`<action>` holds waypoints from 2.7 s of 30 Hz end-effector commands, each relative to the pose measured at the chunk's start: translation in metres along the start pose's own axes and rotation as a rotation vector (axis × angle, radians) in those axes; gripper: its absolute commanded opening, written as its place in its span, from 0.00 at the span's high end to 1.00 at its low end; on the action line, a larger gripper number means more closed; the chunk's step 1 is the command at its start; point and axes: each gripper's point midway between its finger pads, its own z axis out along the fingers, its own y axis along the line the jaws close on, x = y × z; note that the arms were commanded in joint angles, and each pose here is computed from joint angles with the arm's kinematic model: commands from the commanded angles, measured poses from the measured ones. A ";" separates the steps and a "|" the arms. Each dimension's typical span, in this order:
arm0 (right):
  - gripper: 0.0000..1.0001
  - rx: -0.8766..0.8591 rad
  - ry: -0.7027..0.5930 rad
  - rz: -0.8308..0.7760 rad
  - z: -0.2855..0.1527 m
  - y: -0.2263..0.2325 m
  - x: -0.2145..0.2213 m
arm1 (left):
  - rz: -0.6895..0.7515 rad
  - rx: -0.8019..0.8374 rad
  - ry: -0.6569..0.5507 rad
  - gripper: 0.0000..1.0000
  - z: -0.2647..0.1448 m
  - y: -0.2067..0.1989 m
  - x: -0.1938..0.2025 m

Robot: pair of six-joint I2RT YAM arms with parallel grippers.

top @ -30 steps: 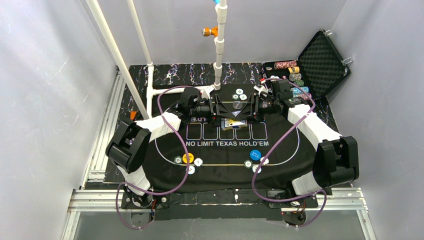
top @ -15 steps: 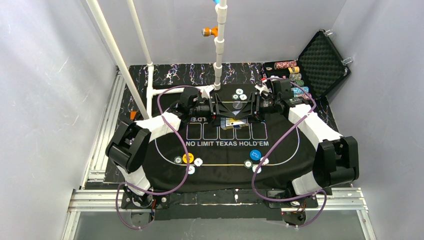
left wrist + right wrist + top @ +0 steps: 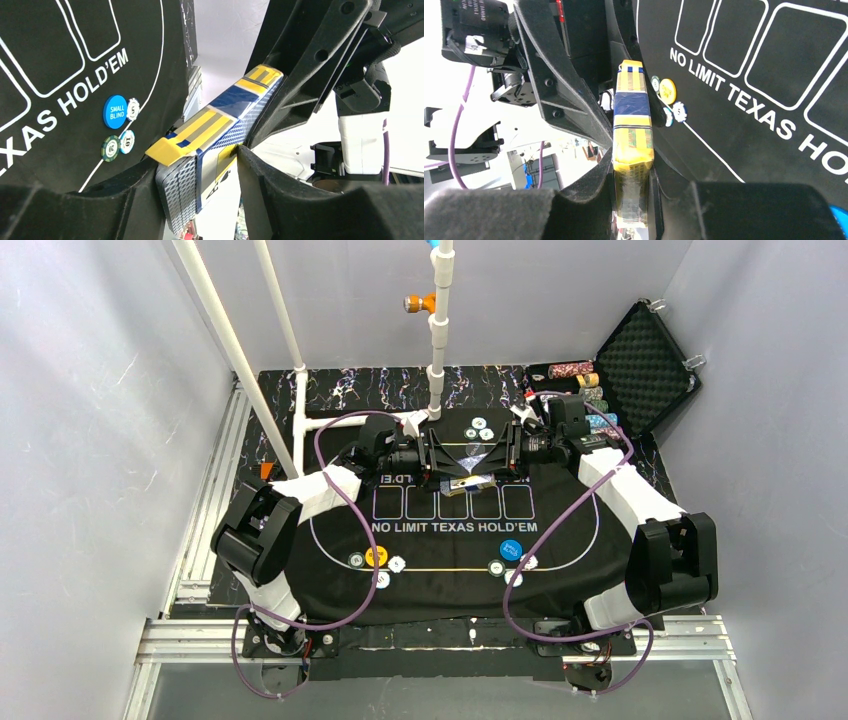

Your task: Distribute texas hold em gaming equipment

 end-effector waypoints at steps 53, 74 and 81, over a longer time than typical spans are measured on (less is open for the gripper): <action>0.02 0.362 0.258 -1.335 -0.031 -0.004 0.018 | 0.133 0.044 0.225 1.00 -0.016 -0.037 0.044; 0.31 0.347 0.362 -1.537 -0.009 -0.004 0.038 | 0.146 0.066 0.303 1.00 -0.002 -0.046 0.062; 0.77 0.362 0.376 -1.525 -0.013 -0.013 0.044 | 0.165 0.072 0.305 0.90 -0.003 -0.047 0.062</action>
